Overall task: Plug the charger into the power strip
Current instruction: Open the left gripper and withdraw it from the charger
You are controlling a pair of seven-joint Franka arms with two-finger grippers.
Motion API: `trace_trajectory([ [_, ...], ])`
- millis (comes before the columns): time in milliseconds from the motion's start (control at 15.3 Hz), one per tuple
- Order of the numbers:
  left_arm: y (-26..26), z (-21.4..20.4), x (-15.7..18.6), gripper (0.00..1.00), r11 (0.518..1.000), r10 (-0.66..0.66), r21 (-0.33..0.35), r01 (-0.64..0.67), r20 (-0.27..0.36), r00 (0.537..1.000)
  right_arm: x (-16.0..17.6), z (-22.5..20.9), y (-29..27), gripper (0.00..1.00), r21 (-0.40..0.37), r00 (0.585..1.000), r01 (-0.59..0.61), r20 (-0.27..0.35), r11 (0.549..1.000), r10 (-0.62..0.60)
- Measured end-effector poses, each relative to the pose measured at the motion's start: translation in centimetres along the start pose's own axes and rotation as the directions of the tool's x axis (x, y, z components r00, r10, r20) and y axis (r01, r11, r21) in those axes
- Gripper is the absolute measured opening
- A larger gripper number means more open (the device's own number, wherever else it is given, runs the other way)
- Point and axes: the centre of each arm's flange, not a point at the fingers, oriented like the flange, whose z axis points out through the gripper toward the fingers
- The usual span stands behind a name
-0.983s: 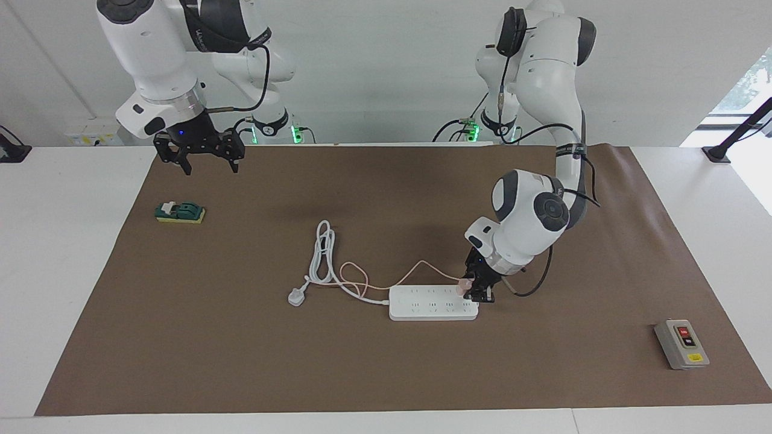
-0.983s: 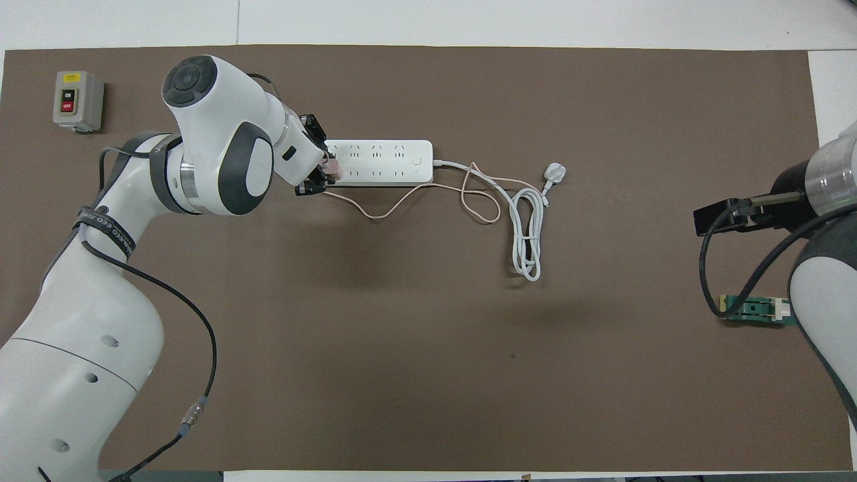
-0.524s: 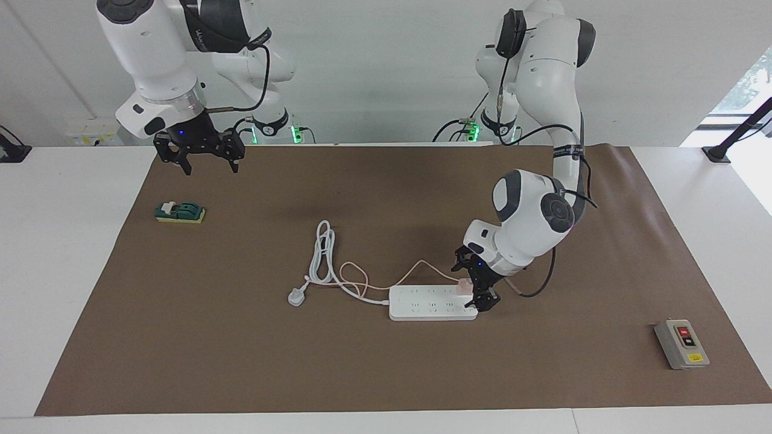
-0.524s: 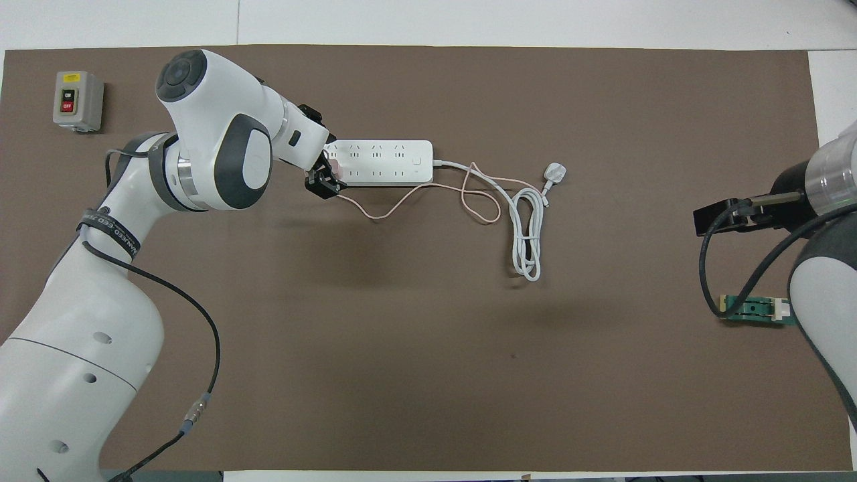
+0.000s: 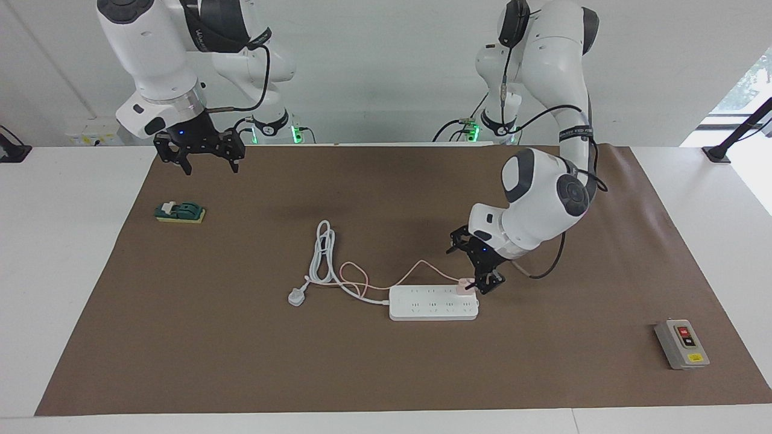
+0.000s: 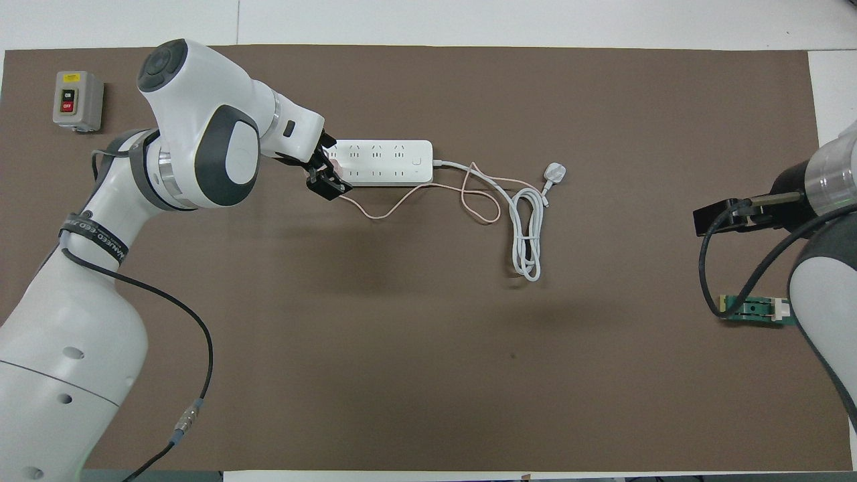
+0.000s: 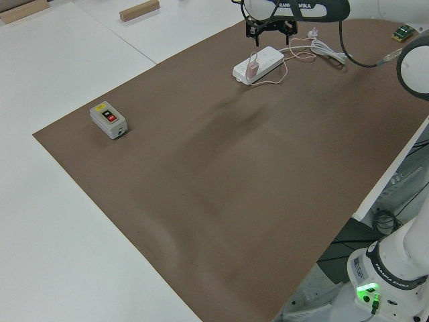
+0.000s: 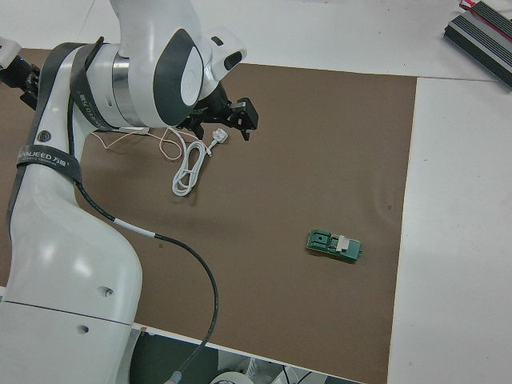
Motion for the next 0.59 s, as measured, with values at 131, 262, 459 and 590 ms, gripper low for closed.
trace_trajectory([
  [131, 2.5, -4.1, -1.7, 1.0, 0.983, -0.181, 0.019, 0.18, 0.055, 0.982, 0.0, 0.0, 0.0, 1.0, 0.0, 1.0, 0.0, 0.0, 1.0, 0.0],
  [262, 3.1, -7.0, -3.8, 1.0, 0.961, -0.278, 0.038, 0.276, 0.097, 0.956, 0.0, 0.0, 0.0, 1.0, 0.0, 1.0, 0.0, 0.0, 1.0, 0.0],
  [459, 1.6, -10.6, -7.8, 1.0, 0.913, -0.407, 0.042, 0.405, 0.115, 0.906, 0.0, 0.0, 0.0, 1.0, 0.0, 1.0, 0.0, 0.0, 1.0, 0.0],
  [590, 0.5, -12.9, -10.0, 1.0, 0.823, -0.567, 0.101, 0.559, 0.087, 0.819, 0.0, 0.0, 0.0, 1.0, 0.0, 1.0, 0.0, 0.0, 1.0, 0.0],
])
